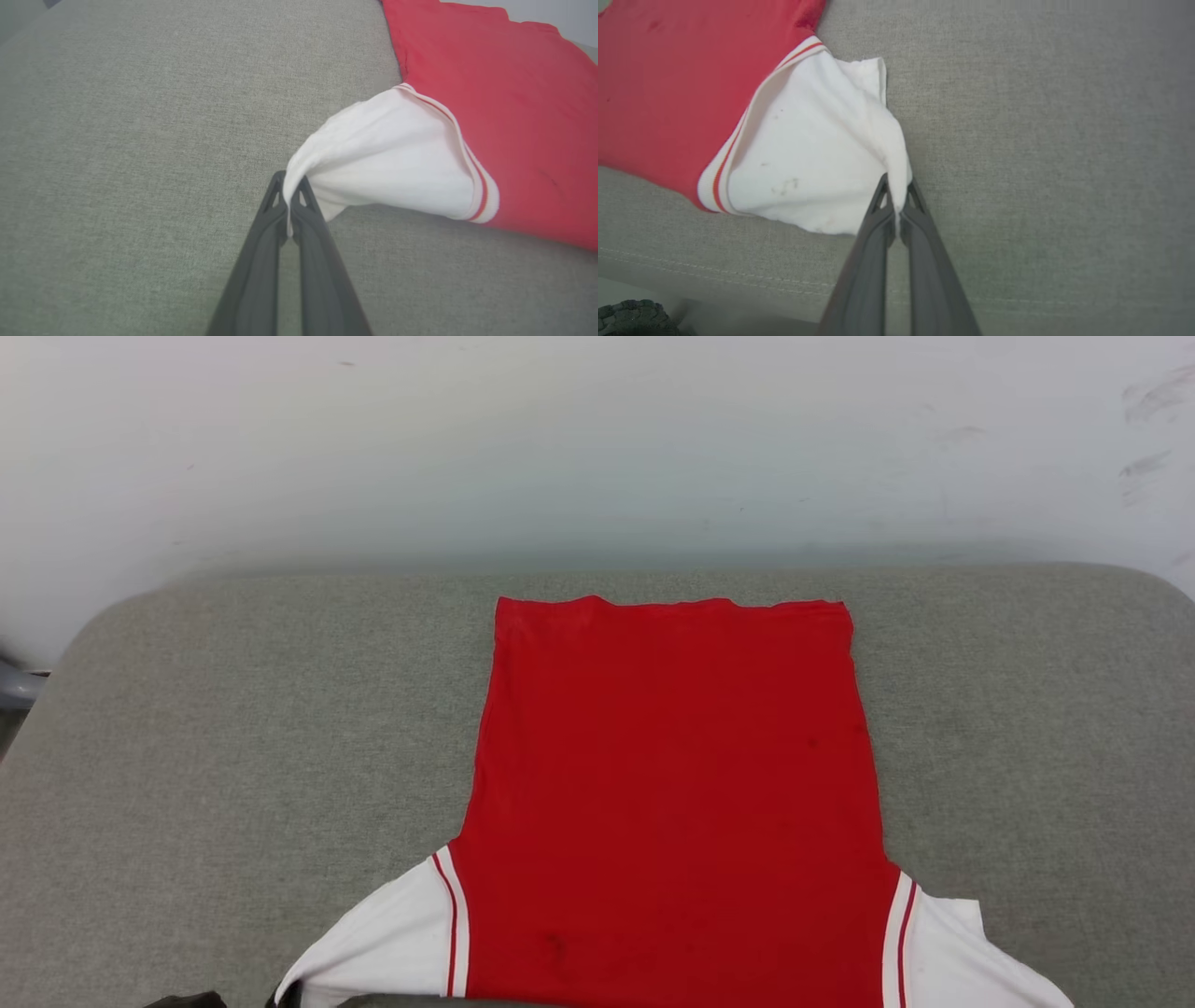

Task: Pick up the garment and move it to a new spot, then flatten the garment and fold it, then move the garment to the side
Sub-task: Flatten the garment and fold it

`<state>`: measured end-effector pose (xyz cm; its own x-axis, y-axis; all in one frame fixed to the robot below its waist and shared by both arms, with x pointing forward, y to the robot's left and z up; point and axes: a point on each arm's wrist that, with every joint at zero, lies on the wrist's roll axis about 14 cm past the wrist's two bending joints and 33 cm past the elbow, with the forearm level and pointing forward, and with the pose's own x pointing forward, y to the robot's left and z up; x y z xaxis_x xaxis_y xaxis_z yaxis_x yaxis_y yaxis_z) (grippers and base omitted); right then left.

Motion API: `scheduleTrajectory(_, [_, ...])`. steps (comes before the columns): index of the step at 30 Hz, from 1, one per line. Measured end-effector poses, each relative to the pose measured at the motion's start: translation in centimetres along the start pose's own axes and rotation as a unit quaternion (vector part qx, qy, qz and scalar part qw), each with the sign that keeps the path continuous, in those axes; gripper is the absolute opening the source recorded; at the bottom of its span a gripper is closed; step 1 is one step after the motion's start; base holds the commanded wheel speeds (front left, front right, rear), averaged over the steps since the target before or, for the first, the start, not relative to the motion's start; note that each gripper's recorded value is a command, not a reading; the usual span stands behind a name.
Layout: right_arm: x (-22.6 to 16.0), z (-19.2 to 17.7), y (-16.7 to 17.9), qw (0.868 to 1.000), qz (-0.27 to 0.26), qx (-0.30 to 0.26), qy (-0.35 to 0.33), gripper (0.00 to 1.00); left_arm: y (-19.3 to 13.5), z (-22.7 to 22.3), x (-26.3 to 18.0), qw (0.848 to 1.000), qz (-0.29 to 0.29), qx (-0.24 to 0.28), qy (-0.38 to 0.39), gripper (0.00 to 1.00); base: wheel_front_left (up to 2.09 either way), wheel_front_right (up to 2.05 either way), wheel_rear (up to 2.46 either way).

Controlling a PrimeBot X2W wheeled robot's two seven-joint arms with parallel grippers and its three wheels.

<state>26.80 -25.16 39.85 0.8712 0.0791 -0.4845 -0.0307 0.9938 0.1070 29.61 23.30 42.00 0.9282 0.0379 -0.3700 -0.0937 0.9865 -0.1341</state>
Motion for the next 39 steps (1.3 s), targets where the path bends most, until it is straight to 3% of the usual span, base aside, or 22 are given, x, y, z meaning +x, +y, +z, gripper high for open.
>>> scheduleTrajectory(1, [0.1,0.4,0.0,1.000,0.000,-0.004,-0.004,0.24,-0.2,0.1,0.0,1.000,-0.003,0.002,-0.001,0.00,0.00,0.00,0.00])
scheduleTrajectory(2, [0.2,0.8,0.0,1.000,-0.001,-0.011,-0.009,0.68,-0.4,0.2,0.1,1.000,-0.007,0.003,-0.003,0.00,0.00,0.00,0.00])
scheduleTrajectory(3, [0.3,1.3,-0.1,1.000,-0.002,-0.017,-0.015,1.00,-0.8,0.3,0.2,1.000,-0.012,0.007,-0.005,0.00,0.00,0.00,0.00])
scheduleTrajectory(10, [2.3,9.6,-0.8,0.992,-0.004,-0.064,-0.109,1.00,-3.6,2.0,1.5,0.998,-0.045,0.005,-0.034,0.00,0.00,0.00,0.00])
scheduleTrajectory(17, [5.1,21.7,-0.7,0.968,0.002,-0.127,-0.215,1.00,-4.4,4.0,3.3,0.997,-0.051,0.011,-0.065,0.00,0.00,0.00,0.00])
scheduleTrajectory(22, [8.5,27.9,0.8,0.959,0.023,-0.180,-0.220,1.00,-4.8,4.9,5.0,0.996,-0.050,0.010,-0.077,0.00,0.00,0.00,0.00])
scheduleTrajectory(25, [13.4,29.1,2.2,0.971,0.046,-0.176,-0.155,1.00,-5.0,4.9,6.5,0.996,-0.046,0.006,-0.080,0.00,0.00,0.00,0.00])
scheduleTrajectory(30, [19.8,26.9,3.7,0.986,0.069,-0.150,-0.003,1.00,-4.5,4.4,8.3,0.997,-0.030,-0.001,-0.075,0.00,0.00,0.00,0.00])
scheduleTrajectory(34, [23.6,24.1,4.5,0.979,0.074,-0.150,0.114,1.00,-4.3,3.6,9.7,0.998,-0.027,0.003,-0.064,0.00,0.00,0.00,0.00])
scheduleTrajectory(39, [27.6,21.6,4.7,0.965,0.060,-0.162,0.195,1.00,-4.4,2.9,11.4,0.998,-0.027,0.005,-0.059,0.00,0.00,0.00,0.00])
